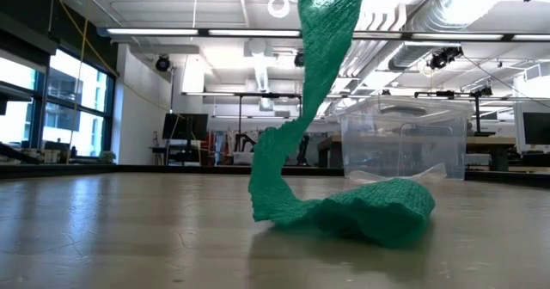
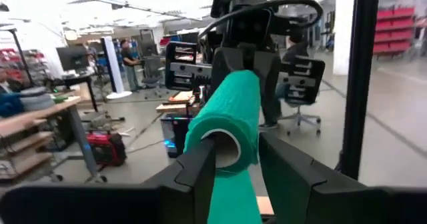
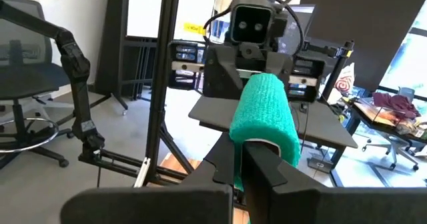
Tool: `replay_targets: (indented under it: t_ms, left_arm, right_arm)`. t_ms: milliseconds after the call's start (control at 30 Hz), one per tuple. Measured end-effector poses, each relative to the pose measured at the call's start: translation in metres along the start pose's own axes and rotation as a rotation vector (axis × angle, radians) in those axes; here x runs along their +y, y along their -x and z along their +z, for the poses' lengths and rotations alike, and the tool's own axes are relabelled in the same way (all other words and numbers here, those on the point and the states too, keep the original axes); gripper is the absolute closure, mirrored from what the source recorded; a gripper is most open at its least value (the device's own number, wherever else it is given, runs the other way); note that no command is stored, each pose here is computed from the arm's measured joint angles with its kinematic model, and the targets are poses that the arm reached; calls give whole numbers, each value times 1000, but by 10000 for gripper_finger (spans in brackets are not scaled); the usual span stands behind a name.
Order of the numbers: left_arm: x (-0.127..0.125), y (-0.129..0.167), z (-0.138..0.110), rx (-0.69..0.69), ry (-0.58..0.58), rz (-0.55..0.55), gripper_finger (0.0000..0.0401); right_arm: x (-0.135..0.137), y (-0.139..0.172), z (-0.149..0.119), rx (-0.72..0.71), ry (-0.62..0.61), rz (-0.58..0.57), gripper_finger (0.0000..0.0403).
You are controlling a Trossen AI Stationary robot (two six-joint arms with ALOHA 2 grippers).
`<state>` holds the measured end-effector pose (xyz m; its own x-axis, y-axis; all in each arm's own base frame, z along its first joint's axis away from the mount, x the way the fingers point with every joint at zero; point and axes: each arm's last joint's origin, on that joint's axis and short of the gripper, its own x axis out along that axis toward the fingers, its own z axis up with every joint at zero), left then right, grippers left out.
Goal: Roll bandage
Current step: Roll the green bandage
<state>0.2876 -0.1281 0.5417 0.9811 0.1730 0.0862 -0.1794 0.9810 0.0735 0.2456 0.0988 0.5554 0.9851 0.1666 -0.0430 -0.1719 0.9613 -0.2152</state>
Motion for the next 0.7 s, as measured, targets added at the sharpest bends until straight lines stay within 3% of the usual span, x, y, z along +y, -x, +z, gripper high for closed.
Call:
replay_targets:
  t_ms: [233, 433, 567, 700]
  left_arm:
    - [7, -5, 0, -12, 60, -79, 351]
    - [5, -5, -3, 15, -11, -92, 393]
    - [6, -4, -6, 39, -73, -56, 393]
    - [5, -1, -8, 70, -158, -31, 395]
  right_arm:
    - [1, -4, -2, 7, 1, 1, 403]
    - [1, -5, -3, 20, -47, 2, 393]
    - [-1, -5, -5, 40, -166, -85, 363]
    - [-2, -5, -6, 47, -238, -108, 305]
